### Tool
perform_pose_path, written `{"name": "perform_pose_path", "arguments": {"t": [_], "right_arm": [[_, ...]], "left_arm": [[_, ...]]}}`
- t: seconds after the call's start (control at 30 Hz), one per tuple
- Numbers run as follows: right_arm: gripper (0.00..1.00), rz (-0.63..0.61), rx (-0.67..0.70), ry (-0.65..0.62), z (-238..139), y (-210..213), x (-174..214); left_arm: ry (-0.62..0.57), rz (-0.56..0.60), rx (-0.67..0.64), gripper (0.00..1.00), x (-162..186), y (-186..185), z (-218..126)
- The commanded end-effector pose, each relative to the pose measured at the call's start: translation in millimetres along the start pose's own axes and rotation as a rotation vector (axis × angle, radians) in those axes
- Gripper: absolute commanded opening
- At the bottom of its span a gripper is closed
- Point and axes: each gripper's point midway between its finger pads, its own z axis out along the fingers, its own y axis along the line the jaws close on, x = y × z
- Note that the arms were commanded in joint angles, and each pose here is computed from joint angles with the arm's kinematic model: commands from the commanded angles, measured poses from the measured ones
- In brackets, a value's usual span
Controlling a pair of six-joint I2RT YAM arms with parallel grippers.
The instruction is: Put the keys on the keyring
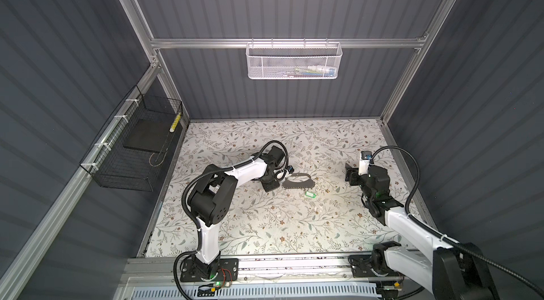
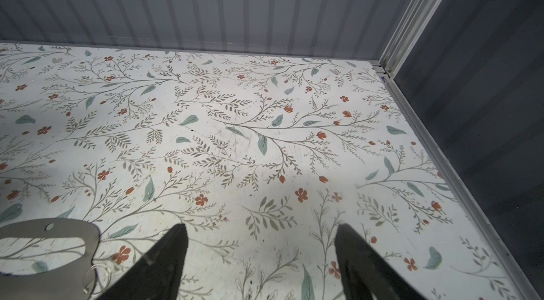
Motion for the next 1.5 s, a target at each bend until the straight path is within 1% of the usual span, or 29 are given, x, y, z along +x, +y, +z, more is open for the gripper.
{"name": "perform_pose_path", "arguments": {"t": [0.0,0.03,0.13,0.2,0.23,0.3,0.37,0.43,0.47,0.53,0.6,0.67,0.73,0.8,0.87,0.93,0.97,1.0,1.07,1.13,1.2,1.27,1.47], "right_arm": [[0.83,0.022,-0.012,-0.079,9.1,-9.2,-15.5],[0.84,0.028,-0.014,-0.071,12.7,-12.6,-13.3],[0.92,0.021,-0.027,-0.09,17.2,-18.4,-9.9],[0.98,0.028,-0.037,-0.119,17.7,-22.1,-6.6],[0.99,0.041,-0.039,-0.136,18.1,-24.7,-6.1],[0.99,0.063,-0.074,-0.13,20.2,-26.0,1.8],[0.99,0.057,-0.106,-0.146,22.0,-21.8,10.5],[0.99,0.029,-0.158,-0.173,23.5,-12.2,18.9],[0.99,0.037,-0.16,-0.214,21.0,-13.5,14.1],[0.99,0.056,-0.155,-0.167,21.8,-17.9,17.9],[0.99,0.061,-0.175,-0.14,30.9,-15.8,17.2],[0.99,0.072,-0.148,-0.131,32.3,-20.7,17.2],[0.99,0.075,-0.138,-0.137,30.7,-22.1,17.8],[0.99,0.078,-0.142,-0.14,33.3,-22.0,15.7],[0.99,0.08,-0.143,-0.105,35.7,-22.3,17.9],[0.99,0.081,-0.139,-0.123,35.6,-23.1,17.2],[0.99,0.08,-0.14,-0.126,35.4,-22.7,16.4],[0.99,0.08,-0.14,-0.117,35.6,-22.9,17.1],[0.99,0.081,-0.139,-0.117,35.7,-23.0,17.5],[0.99,0.08,-0.14,-0.118,36.0,-22.9,17.3],[0.99,0.078,-0.143,-0.111,36.8,-22.2,18.0],[0.99,0.077,-0.146,-0.11,37.8,-21.6,17.6],[0.99,0.077,-0.142,-0.11,36.9,-21.8,18.4]], "left_arm": [[-0.065,-0.118,-0.011,0.74,9.0,10.8,-17.6],[-0.103,-0.153,-0.024,0.99,8.9,16.8,-24.9],[-0.238,-0.302,-0.107,1.0,18.6,45.2,-48.0],[-0.344,-0.46,-0.204,1.0,37.4,76.3,-65.0],[-0.389,-0.521,-0.25,1.0,48.9,88.7,-72.7],[-0.49,-0.646,-0.36,1.0,76.9,114.6,-85.0],[-0.574,-0.725,-0.452,1.0,101.7,131.3,-93.5],[-0.63,-0.776,-0.54,1.0,125.2,142.0,-95.8],[-0.656,-0.811,-0.579,1.0,137.0,147.1,-95.7],[-0.725,-0.875,-0.594,1.0,152.2,154.2,-93.3],[-0.791,-0.902,-0.565,1.0,153.9,157.3,-85.8],[-0.822,-0.908,-0.517,1.0,149.0,158.2,-71.8],[-0.859,-0.938,-0.522,1.0,149.1,162.6,-63.4],[-0.874,-0.936,-0.521,1.0,149.4,163.3,-52.3],[-0.865,-0.928,-0.515,1.0,148.8,162.8,-48.4],[-0.864,-0.912,-0.505,1.0,147.2,160.5,-47.6],[-0.873,-0.886,-0.485,1.0,143.9,156.6,-43.3],[-0.909,-0.876,-0.498,1.0,141.7,157.5,-45.4],[-0.859,-0.887,-0.486,1.0,144.7,156.4,-40.8],[-0.886,-0.888,-0.502,1.0,143.8,158.6,-43.0],[-0.866,-0.89,-0.494,1.0,144.7,157.6,-41.7],[-0.883,-0.885,-0.504,1.0,144.0,158.6,-43.5],[-0.876,-0.886,-0.496,1.0,144.1,157.3,-42.0]]}}
